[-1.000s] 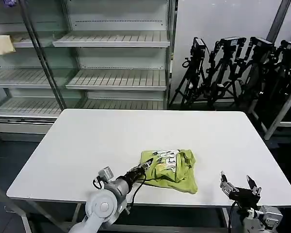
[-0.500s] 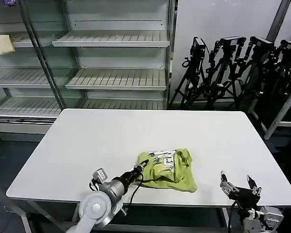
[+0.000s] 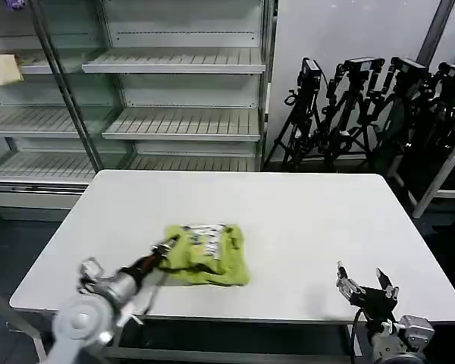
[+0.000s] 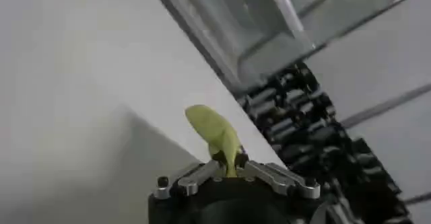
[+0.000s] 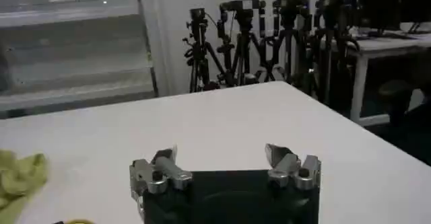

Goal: Fold and organize the clothes.

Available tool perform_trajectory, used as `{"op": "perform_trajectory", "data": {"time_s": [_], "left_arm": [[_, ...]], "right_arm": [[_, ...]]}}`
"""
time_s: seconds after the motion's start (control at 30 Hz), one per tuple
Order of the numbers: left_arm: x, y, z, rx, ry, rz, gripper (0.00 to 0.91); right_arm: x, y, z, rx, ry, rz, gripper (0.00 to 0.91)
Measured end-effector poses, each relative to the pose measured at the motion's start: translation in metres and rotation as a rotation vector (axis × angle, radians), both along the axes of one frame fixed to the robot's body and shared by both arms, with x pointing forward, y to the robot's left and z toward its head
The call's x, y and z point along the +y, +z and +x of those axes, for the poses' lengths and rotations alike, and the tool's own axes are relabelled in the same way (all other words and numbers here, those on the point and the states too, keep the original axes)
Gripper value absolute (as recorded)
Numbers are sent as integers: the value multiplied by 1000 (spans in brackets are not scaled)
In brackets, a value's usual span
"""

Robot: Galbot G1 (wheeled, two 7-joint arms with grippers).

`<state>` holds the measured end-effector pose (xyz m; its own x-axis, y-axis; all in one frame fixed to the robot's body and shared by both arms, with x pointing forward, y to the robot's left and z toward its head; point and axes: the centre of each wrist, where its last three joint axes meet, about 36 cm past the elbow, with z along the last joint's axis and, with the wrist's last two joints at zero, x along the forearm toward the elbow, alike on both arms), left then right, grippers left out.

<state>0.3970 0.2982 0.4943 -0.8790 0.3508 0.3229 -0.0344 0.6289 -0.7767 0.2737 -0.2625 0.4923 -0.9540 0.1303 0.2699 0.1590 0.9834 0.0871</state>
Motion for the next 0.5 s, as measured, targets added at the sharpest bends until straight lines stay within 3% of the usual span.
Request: {"op": "perform_trajectory", "data": {"time_s": [0.17, 0.3, 0.4, 0.5], "left_arm": [[55, 47, -6, -74, 51, 172, 40], [69, 85, -13, -153, 36, 343, 40], [59, 98, -20, -200, 4, 472, 40], [42, 88, -24, -216, -31, 591, 40]], "right_arm": [[2, 2, 5, -18, 12, 13, 907], [5, 3, 8, -31, 17, 21, 907], [6, 3, 8, -35, 18, 24, 907], [8, 5, 7, -43, 14, 23, 907]]}}
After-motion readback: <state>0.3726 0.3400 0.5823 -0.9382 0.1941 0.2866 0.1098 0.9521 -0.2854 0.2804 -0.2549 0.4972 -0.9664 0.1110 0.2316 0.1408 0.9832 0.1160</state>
